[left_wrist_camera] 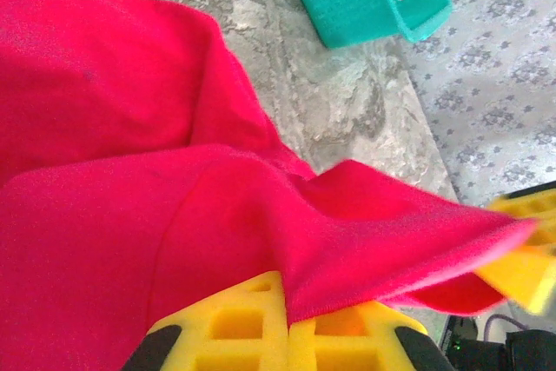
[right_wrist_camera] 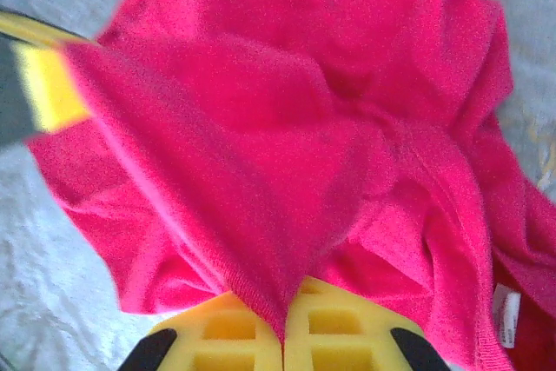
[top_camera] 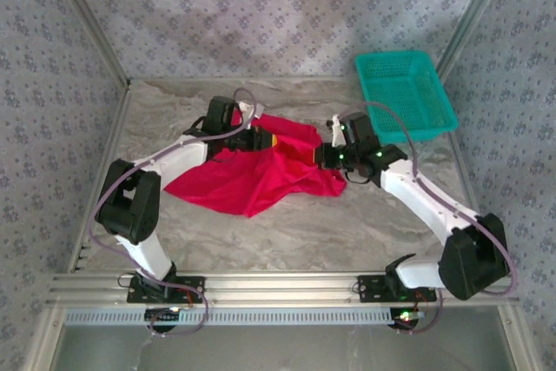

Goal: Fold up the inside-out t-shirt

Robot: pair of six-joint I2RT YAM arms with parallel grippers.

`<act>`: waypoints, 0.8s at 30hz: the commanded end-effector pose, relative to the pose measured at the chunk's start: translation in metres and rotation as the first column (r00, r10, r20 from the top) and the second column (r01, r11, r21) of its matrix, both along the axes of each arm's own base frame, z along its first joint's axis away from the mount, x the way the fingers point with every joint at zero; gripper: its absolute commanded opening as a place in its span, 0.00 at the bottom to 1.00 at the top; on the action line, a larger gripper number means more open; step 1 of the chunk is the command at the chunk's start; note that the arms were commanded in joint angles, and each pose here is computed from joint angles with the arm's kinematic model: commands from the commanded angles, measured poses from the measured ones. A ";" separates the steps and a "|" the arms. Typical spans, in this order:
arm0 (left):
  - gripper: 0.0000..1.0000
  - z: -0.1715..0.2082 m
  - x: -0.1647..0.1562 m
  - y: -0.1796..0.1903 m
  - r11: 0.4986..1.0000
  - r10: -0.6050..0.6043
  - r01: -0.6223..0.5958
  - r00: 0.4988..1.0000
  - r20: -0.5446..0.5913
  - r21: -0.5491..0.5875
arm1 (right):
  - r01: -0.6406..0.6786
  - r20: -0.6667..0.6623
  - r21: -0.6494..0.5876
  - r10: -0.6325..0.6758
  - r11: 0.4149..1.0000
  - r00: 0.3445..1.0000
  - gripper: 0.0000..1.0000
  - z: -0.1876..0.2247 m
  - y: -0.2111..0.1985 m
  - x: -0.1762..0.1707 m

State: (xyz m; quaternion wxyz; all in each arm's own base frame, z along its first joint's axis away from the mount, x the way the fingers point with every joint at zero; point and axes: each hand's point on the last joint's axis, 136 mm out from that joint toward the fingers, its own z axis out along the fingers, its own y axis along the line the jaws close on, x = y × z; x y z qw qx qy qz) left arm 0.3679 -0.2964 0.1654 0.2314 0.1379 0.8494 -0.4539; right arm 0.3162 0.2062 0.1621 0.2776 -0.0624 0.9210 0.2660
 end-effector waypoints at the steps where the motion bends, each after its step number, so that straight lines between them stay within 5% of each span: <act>1: 0.01 -0.004 -0.001 0.013 0.995 0.070 -0.070 0.998 0.004 0.065 | -0.005 -0.071 -0.006 0.004 1.000 0.997 0.00 -0.037 0.002 0.001; 9: 0.33 -0.040 -0.017 0.039 0.921 0.254 -0.213 0.963 -0.088 0.325 | -0.024 -0.068 0.041 0.027 0.999 0.997 0.00 -0.034 0.031 0.009; 12: 0.43 -0.030 -0.023 0.050 0.885 0.381 -0.344 0.923 -0.063 0.314 | -0.039 -0.050 0.070 0.042 0.997 0.998 0.00 -0.023 0.043 0.007; 18: 0.44 -0.016 -0.043 0.032 0.885 0.458 -0.432 0.876 -0.153 0.173 | -0.051 -0.039 0.093 0.055 0.994 0.998 0.00 -0.018 0.056 0.002; 24: 0.43 -0.056 -0.040 0.027 0.836 0.531 -0.420 0.785 -0.321 0.354 | -0.054 -0.035 0.088 0.058 0.995 0.998 0.00 -0.017 0.057 0.001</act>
